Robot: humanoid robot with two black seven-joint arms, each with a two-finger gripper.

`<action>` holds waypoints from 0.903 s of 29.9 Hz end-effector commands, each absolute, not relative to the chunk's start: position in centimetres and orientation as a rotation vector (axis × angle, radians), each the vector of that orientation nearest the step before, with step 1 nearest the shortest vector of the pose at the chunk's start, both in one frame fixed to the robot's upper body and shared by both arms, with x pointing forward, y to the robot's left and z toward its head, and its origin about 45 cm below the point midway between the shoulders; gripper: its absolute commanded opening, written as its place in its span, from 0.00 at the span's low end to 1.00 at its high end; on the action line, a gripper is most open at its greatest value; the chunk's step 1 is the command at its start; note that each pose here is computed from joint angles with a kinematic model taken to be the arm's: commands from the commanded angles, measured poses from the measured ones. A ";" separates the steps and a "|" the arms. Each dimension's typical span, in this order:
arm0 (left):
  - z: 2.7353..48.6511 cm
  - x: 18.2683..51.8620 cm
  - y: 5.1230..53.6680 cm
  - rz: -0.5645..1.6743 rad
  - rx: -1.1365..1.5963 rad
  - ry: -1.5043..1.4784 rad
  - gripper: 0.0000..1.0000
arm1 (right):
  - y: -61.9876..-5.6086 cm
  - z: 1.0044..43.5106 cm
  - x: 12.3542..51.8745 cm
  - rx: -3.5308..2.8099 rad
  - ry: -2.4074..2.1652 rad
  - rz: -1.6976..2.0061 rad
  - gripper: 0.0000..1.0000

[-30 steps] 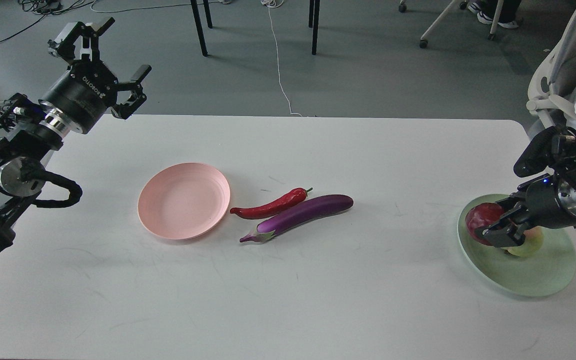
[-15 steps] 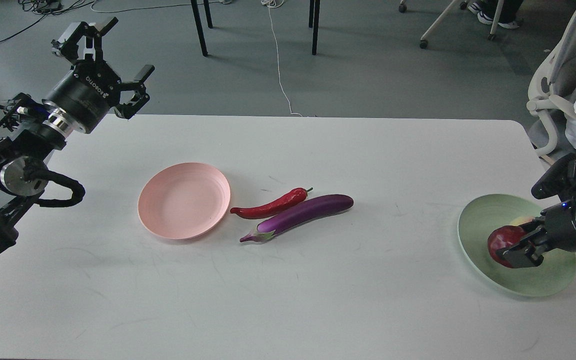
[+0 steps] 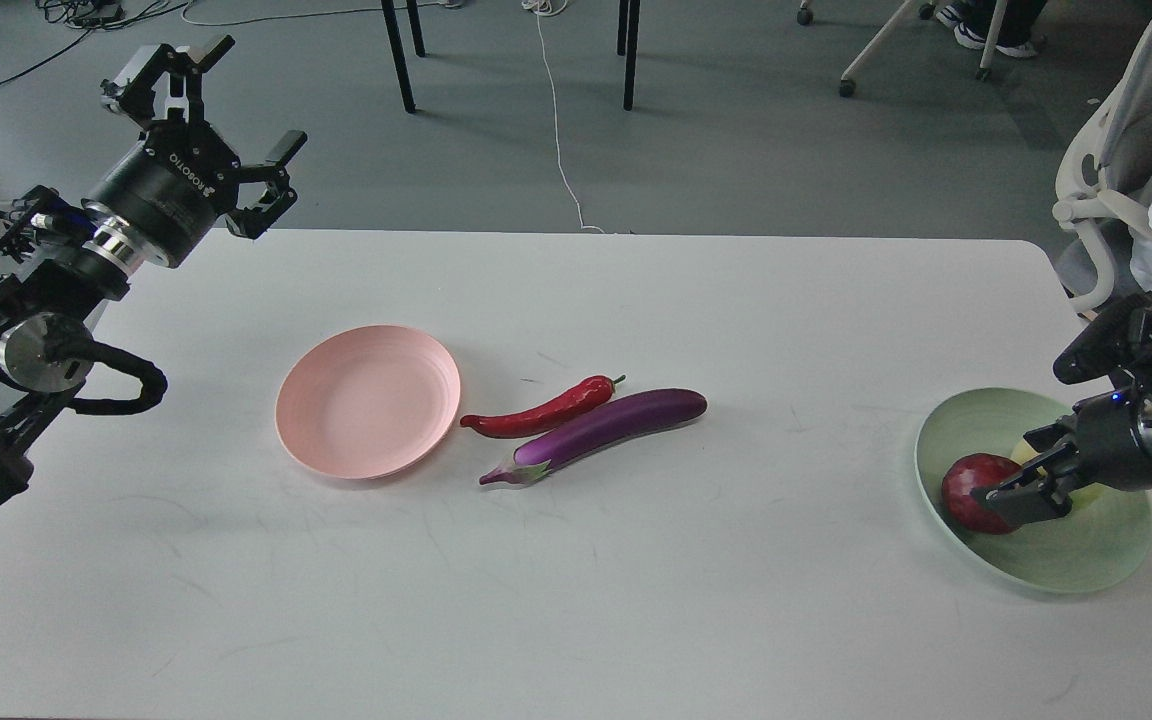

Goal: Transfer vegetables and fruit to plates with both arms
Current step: 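Withdraw the right gripper and reach the left hand toward the eggplant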

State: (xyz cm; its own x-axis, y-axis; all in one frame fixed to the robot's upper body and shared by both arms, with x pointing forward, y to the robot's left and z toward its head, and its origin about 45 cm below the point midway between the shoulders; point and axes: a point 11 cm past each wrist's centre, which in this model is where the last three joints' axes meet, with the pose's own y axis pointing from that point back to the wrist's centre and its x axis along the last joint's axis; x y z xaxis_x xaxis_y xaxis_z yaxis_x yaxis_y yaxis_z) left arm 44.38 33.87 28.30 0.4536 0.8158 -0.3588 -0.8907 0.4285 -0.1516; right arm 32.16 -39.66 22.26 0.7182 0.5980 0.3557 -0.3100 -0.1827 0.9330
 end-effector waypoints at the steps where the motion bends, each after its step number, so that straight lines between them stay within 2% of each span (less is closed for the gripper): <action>1: 28.4 44.5 33.5 1.066 -0.318 0.240 0.99 | -37.7 25.2 35.4 1.658 0.009 0.856 0.97; 11: 31.3 45.4 30.2 0.936 -0.140 0.032 0.99 | -35.4 29.7 41.6 2.056 -0.704 0.681 0.99; 19: 33.1 44.7 25.3 0.756 0.011 -0.174 0.98 | -37.7 27.6 41.0 2.246 -1.091 0.352 0.99; 27: 30.7 43.5 15.4 0.500 0.197 -0.409 0.98 | -41.6 27.7 41.8 2.391 -1.622 0.047 0.99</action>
State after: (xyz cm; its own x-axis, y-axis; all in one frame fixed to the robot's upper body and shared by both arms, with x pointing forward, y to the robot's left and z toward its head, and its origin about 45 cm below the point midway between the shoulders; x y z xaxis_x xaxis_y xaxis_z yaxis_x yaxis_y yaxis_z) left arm 44.04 18.01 31.66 0.7934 0.5148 0.3248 -0.5515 0.8338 0.0257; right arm 41.15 -40.40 27.42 0.4761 -0.8331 0.2816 -0.8727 -0.4084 0.2675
